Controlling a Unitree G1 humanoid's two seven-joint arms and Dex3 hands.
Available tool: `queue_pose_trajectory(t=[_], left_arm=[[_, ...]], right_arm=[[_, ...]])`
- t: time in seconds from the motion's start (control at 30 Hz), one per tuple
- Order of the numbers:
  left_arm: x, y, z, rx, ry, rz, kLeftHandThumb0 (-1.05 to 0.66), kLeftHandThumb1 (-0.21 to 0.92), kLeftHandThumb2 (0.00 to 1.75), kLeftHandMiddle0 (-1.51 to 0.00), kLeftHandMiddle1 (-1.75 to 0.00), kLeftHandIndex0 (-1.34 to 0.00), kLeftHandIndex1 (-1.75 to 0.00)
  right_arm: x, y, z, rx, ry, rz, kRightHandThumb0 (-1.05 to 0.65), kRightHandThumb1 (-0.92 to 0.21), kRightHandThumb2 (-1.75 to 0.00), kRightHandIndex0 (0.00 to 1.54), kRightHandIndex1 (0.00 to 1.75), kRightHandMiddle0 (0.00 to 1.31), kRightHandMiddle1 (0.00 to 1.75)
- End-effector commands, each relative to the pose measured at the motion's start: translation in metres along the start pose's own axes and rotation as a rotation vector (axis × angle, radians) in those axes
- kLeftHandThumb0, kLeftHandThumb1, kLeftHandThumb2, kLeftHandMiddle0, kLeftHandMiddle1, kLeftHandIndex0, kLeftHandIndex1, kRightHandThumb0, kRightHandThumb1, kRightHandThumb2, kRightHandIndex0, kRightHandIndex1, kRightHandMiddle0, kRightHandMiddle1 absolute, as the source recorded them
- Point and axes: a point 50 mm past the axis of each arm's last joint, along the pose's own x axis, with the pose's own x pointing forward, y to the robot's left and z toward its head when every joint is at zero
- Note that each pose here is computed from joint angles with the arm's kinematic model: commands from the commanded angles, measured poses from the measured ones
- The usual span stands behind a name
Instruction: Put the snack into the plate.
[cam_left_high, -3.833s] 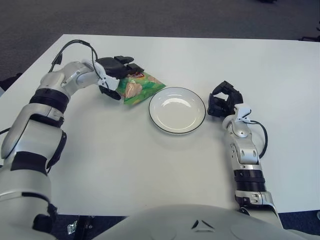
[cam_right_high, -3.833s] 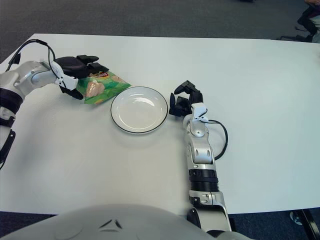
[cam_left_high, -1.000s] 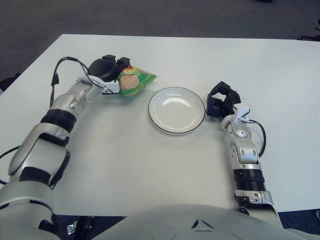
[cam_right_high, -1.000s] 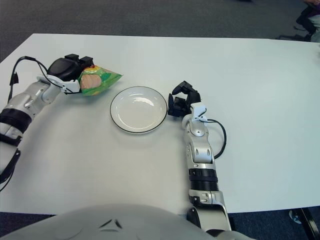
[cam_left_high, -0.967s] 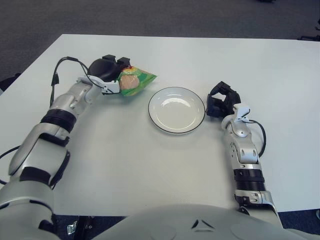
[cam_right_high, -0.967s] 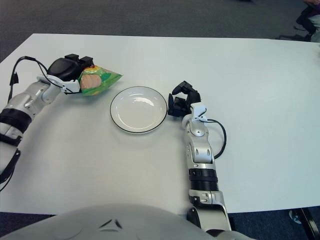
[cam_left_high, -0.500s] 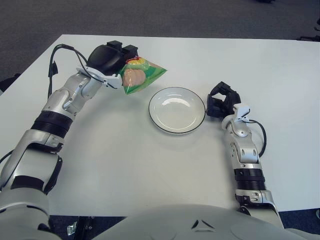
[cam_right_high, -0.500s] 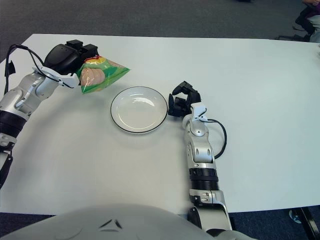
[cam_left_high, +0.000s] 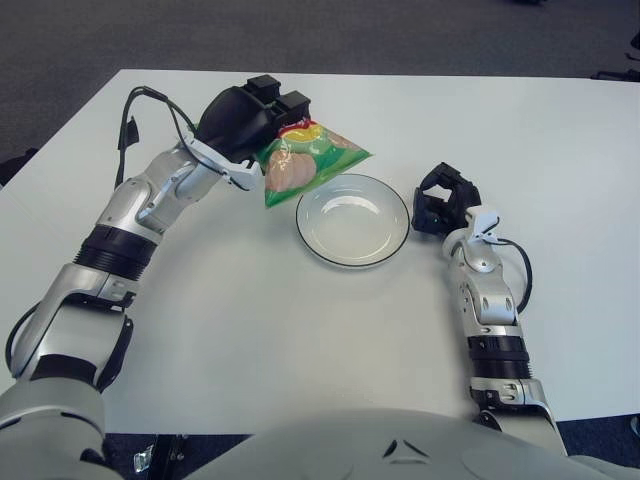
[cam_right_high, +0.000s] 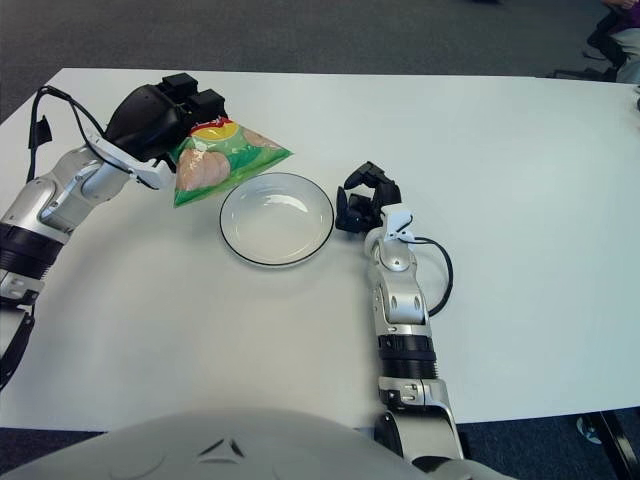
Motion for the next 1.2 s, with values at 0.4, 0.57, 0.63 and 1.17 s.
queue_pose_trajectory(t=[0.4, 0.57, 0.63, 1.17], left_arm=[[0.023, -0.001, 0.048, -0.135, -0.126, 0.017, 0.00, 0.02, 1.63, -0.87, -1.64, -0.61, -1.75], [0.027, -0.005, 0.052, -0.165, -0.134, 0.010, 0.00, 0.01, 1.64, -0.87, -1.65, -0.61, -1.75], [0.030, -0.008, 0.055, -0.182, -0.150, -0.009, 0.00, 0.01, 1.64, -0.87, -1.65, -0.62, -1.75], [0.042, -0.028, 0.082, -0.027, -0.257, -0.132, 0.00, 0.00, 1.65, -0.87, -1.66, -0.62, -1.75]], right_arm=[[-0.014, -0.009, -0.031, -0.008, 0.124, -0.037, -0.50, -0.26, -1.39, 1.27, 1.75, 0.66, 1.75], [-0.014, -0.009, -0.031, -0.008, 0.127, -0.039, -0.50, -0.26, -1.39, 1.28, 1.75, 0.66, 1.75], [-0.014, -0.008, -0.031, -0.007, 0.127, -0.037, -0.50, -0.26, -1.39, 1.28, 1.75, 0.66, 1.75], [-0.015, -0.005, -0.031, -0.010, 0.113, -0.030, -0.50, -0.27, -1.38, 1.26, 1.75, 0.66, 1.75]])
